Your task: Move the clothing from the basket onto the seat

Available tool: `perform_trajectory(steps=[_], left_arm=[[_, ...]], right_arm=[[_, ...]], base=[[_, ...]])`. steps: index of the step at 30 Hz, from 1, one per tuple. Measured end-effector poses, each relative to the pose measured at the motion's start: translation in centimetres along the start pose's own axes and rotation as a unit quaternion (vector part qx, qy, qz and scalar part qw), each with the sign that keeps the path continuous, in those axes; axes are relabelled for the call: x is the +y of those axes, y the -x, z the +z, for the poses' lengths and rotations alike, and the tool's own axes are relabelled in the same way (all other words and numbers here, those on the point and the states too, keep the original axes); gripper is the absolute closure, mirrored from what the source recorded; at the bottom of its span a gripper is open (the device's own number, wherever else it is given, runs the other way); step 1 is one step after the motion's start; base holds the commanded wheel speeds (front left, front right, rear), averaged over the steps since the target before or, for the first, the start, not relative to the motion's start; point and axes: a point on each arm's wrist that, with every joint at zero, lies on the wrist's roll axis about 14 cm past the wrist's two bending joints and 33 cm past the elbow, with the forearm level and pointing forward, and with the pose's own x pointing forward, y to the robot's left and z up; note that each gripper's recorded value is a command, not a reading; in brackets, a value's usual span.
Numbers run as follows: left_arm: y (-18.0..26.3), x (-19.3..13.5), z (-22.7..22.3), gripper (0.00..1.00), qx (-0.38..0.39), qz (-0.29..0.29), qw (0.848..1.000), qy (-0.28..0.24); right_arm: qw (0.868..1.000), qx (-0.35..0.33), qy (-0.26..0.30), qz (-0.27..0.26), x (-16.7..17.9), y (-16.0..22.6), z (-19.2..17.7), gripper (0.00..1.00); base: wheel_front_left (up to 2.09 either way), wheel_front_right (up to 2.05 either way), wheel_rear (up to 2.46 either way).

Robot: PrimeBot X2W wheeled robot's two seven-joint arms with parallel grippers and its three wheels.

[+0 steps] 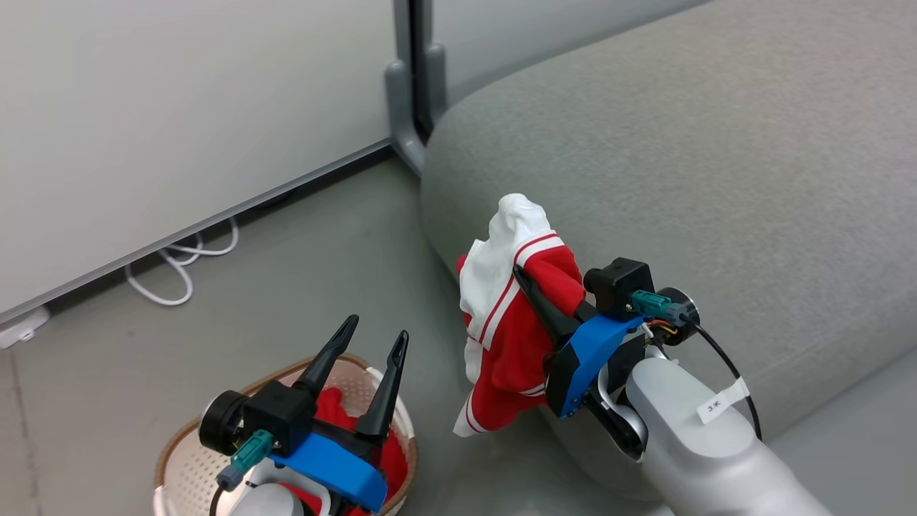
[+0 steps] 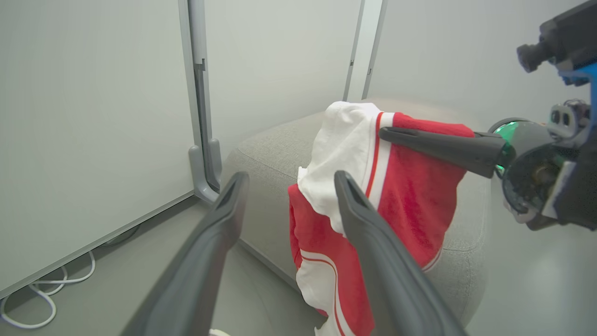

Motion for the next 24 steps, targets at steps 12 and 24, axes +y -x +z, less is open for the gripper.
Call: perform_trajectory(steps=[12,24], left_arm=[[-2.6,-3.0,-0.6,0.0,0.007,-0.061,0.998,0.005],[-2.5,-2.2,-1.1,0.0,0.011,-0.056,0.998,0.01]], right_arm=[[0.998,0.006,-0.009,-0.06,-3.7,2.7,-0.8,1.0],[0.998,0.01,-0.013,-0.061,-3.8,2.0,-1.1,1.0]], base=[[0.0,0.0,0.0],[0.0,0.0,0.0]])
